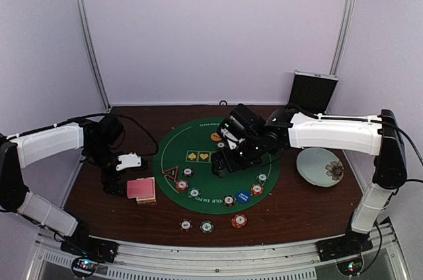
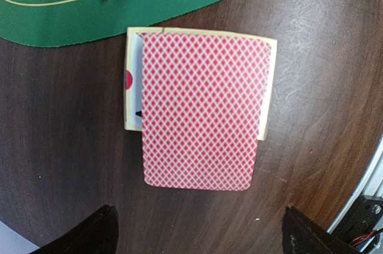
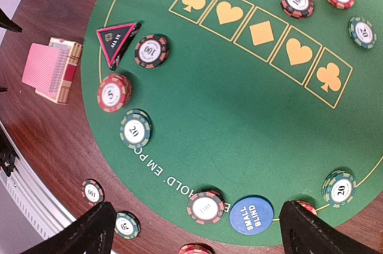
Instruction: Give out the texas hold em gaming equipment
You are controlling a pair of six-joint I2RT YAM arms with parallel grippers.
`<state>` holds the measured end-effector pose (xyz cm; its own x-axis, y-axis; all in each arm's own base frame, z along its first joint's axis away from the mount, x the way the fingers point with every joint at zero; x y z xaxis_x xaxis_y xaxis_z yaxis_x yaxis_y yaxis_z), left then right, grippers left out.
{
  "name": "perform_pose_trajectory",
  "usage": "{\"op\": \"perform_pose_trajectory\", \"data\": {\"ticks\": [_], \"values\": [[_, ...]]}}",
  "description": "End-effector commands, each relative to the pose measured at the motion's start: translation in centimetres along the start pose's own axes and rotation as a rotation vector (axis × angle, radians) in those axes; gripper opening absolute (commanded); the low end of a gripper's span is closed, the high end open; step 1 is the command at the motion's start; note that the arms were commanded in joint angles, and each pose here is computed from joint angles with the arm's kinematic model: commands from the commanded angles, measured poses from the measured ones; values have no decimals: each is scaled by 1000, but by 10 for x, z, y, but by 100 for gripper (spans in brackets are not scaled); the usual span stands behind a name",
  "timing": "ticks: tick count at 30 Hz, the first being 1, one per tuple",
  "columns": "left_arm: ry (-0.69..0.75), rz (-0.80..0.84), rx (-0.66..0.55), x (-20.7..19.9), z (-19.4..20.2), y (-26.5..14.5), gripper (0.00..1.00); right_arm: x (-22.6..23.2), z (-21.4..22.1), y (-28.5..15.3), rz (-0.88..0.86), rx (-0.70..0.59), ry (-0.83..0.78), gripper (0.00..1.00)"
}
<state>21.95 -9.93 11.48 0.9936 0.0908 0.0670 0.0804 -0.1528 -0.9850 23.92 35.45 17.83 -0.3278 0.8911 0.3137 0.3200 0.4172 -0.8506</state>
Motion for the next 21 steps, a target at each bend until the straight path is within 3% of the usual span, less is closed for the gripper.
{"op": "perform_pose_trajectory", "data": {"ticks": [1,21], "values": [[42,0,-32,2,-7,9,98,5,-8,-11,-74,-36,56,99],[94,26,-79,-3,-12,27,98,2,-6,-9,-69,-20,66,99]]}}
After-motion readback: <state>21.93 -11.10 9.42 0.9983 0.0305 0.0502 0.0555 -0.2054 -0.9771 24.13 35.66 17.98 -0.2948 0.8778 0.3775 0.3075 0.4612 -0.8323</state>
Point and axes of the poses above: each gripper's point midway between its finger pads, its own y axis out along the fingers, its own x axis along the line the jaws close on, z = x × y, the point moved 4 cm from there along -y, back along the fingers, and after that the axes turned 11 degrees about y, right-handed, at the moved point
